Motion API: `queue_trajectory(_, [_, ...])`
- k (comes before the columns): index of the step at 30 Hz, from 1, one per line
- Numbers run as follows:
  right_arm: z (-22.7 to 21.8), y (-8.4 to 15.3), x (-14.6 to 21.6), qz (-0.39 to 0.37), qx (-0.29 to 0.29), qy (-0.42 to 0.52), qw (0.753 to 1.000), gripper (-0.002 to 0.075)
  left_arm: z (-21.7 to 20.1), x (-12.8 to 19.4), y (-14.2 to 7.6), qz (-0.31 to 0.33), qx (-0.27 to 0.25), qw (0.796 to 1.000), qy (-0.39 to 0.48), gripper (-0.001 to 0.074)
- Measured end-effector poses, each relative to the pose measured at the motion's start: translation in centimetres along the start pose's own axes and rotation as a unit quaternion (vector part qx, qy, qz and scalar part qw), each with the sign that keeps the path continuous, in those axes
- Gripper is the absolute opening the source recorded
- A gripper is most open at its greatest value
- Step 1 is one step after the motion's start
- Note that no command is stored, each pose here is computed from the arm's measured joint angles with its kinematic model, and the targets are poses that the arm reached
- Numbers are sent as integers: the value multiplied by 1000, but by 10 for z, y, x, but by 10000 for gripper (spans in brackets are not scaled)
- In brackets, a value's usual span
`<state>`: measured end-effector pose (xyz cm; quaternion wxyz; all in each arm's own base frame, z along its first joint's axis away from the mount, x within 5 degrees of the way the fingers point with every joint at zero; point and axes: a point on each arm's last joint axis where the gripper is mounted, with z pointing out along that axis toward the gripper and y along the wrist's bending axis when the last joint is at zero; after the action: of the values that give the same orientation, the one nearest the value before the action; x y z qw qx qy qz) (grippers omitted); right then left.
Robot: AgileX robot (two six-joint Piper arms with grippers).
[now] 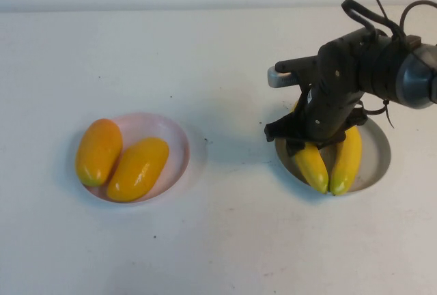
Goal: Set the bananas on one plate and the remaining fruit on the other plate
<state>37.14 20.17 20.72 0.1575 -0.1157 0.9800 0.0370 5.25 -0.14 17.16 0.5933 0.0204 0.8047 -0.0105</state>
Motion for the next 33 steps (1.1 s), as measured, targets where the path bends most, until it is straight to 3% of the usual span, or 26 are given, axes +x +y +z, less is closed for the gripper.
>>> queue_trajectory(7, [5,1,-1,0,0,2,1000,431,0,0,0,0,0,1000,0,-2])
queue_trajectory(14, [-25,-1,-1,3,-1,-4,1000,440,0,0,0,0,0,1000,0,-2])
queue_trajectory(18, [-71,-2,9,1,0,-2,1000,365,0,0,0,0,0,1000,0,-2])
queue_trajectory(22, [-125,-3,30,-6,-10,-25,1000,209,0,0,0,0,0,1000,0,-1])
queue_trajectory(27, [-181,-21,78,-4,-21,-63,998,29,0,0,0,0,0,1000,0,-2])
queue_trajectory(33, [-217,-43,154,-15,-52,-104,993,-10,0,0,0,0,0,1000,0,-2])
